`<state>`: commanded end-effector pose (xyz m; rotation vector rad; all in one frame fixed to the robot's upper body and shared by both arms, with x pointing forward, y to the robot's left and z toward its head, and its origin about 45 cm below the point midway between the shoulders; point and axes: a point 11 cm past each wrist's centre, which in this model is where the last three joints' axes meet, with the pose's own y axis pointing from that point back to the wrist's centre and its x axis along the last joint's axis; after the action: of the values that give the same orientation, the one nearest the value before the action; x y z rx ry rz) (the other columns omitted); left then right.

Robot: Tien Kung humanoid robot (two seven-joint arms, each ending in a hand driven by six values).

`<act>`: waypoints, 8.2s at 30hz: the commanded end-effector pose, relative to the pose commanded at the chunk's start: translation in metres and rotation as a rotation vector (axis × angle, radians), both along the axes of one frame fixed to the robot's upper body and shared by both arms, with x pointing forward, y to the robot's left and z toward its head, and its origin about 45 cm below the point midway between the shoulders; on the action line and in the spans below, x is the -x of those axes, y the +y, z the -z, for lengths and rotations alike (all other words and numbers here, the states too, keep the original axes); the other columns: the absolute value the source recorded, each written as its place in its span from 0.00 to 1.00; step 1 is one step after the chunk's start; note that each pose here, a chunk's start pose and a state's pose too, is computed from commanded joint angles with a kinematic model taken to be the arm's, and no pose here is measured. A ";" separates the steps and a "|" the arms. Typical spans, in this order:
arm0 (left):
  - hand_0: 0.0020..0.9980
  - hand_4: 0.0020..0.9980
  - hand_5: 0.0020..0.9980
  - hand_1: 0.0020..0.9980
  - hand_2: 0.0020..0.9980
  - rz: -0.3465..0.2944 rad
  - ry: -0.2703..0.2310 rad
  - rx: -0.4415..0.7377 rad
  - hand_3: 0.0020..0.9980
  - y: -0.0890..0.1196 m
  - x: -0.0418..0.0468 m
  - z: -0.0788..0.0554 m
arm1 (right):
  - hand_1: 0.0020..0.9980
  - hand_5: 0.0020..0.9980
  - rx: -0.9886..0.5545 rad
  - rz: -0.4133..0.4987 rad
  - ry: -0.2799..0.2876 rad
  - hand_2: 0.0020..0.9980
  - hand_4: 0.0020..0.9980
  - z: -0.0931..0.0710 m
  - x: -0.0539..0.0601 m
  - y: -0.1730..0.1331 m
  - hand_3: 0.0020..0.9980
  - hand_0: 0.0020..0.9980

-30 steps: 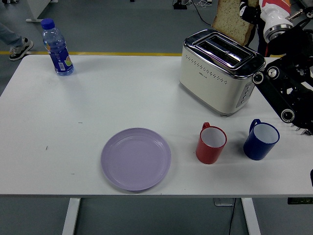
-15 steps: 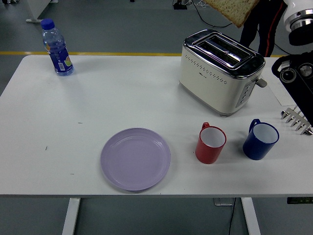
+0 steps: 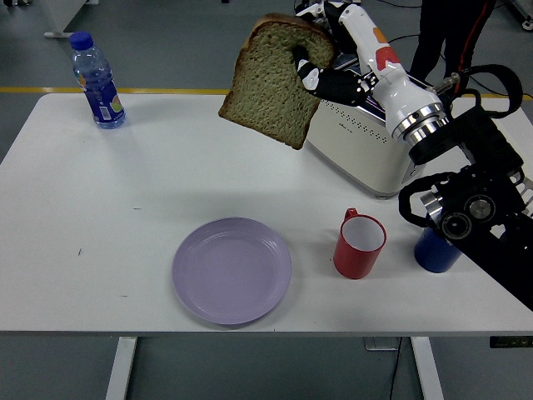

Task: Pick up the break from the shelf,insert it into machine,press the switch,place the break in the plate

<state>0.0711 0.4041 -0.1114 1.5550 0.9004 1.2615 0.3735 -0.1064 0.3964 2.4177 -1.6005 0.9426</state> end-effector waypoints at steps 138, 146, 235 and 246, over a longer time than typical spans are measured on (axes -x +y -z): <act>0.68 0.28 0.87 0.70 0.69 0.003 -0.014 0.009 0.56 -0.004 -0.0074 0.000 | 0.73 0.25 -0.820 -0.326 0.066 0.73 0.59 -0.049 0.005 -0.062 0.70 0.75; 0.68 0.28 0.87 0.70 0.69 0.006 -0.012 0.008 0.56 -0.004 -0.0067 0.000 | 0.73 0.28 -1.170 -0.157 0.058 0.73 0.57 -0.042 -0.015 -0.170 0.70 0.75; 0.68 0.28 0.87 0.69 0.68 -0.003 -0.016 0.019 0.56 -0.011 0.0014 0.004 | 0.66 0.29 -1.502 0.613 0.390 0.68 0.46 0.168 0.045 -0.394 0.61 0.71; 0.68 0.28 0.87 0.69 0.68 0.009 0.000 0.019 0.56 -0.012 0.0070 0.005 | 0.65 0.28 -1.524 0.619 0.404 0.67 0.46 0.172 0.047 -0.392 0.60 0.70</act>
<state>0.0640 0.3917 -0.1165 1.5424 0.9025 1.2432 0.3260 -0.4979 0.2241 1.8796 -3.0739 -1.2189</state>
